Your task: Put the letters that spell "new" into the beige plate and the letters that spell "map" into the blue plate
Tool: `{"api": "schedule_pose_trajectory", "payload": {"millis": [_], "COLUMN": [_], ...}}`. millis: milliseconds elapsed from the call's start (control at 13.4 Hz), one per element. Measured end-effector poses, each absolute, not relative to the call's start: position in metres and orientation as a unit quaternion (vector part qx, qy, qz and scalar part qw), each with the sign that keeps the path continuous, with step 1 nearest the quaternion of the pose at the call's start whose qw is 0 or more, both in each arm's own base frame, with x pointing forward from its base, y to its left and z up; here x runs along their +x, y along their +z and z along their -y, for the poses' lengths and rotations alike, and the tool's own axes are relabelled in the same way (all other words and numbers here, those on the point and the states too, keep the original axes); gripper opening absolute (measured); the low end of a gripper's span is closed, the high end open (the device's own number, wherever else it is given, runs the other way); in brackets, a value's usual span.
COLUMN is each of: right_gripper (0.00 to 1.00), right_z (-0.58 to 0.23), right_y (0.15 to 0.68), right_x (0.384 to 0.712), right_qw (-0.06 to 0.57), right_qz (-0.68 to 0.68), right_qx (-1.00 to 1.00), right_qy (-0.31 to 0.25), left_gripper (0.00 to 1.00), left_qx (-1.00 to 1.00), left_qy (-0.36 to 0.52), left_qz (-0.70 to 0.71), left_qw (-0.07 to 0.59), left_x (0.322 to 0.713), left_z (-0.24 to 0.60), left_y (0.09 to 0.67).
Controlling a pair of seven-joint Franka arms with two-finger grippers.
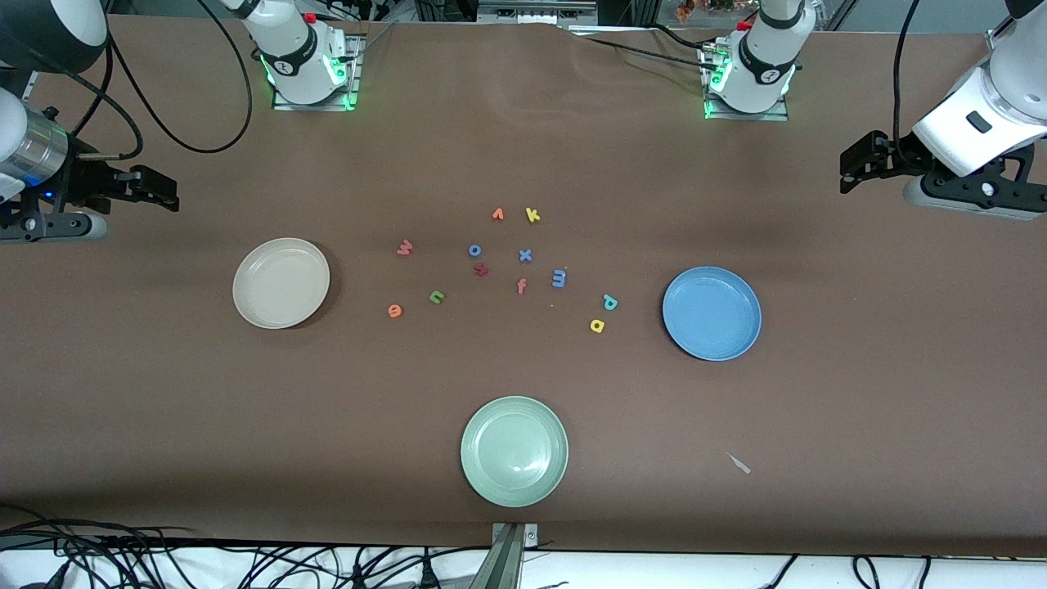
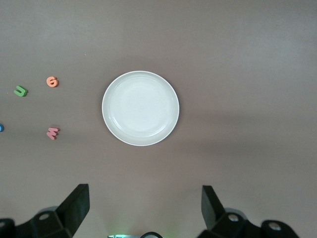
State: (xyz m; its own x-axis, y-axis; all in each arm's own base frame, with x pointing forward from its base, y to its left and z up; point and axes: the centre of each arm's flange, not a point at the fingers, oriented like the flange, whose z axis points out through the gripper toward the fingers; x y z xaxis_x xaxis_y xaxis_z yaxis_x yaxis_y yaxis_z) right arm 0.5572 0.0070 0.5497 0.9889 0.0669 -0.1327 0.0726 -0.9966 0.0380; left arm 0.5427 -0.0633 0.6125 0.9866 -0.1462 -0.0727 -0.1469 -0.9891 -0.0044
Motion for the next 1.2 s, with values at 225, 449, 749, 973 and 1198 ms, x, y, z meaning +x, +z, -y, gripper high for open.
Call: {"api": "schedule_pose_trajectory", "payload": {"millis": [225, 449, 749, 973, 1198], "right_gripper": [1.00, 1.00, 1.00, 1.00, 1.00], "right_z": [-0.007, -0.007, -0.007, -0.007, -0.008], "right_y": [0.549, 0.549, 0.549, 0.549, 0.549], "right_x": [0.557, 0.557, 0.557, 0.557, 0.556], "right_qw": [0.021, 0.021, 0.021, 0.021, 0.021], "right_qz": [-0.035, -0.035, -0.035, -0.035, -0.035], "right_qx": [0.997, 0.997, 0.997, 0.997, 0.997], "right_qy": [-0.067, -0.068, -0.068, -0.068, -0.069], "left_gripper": [1.00, 1.00, 1.00, 1.00, 1.00], "left_qx": [-0.997, -0.997, -0.996, -0.996, -0.996], "left_qy": [0.036, 0.036, 0.035, 0.030, 0.029], "left_qz": [-0.074, -0.074, -0.081, -0.084, -0.084], "left_qw": [0.005, 0.005, 0.005, 0.005, 0.005], "left_x": [0.543, 0.543, 0.542, 0.543, 0.543], "left_z": [0.064, 0.064, 0.071, 0.075, 0.075], "left_y": [0.613, 0.613, 0.613, 0.614, 0.614]}}
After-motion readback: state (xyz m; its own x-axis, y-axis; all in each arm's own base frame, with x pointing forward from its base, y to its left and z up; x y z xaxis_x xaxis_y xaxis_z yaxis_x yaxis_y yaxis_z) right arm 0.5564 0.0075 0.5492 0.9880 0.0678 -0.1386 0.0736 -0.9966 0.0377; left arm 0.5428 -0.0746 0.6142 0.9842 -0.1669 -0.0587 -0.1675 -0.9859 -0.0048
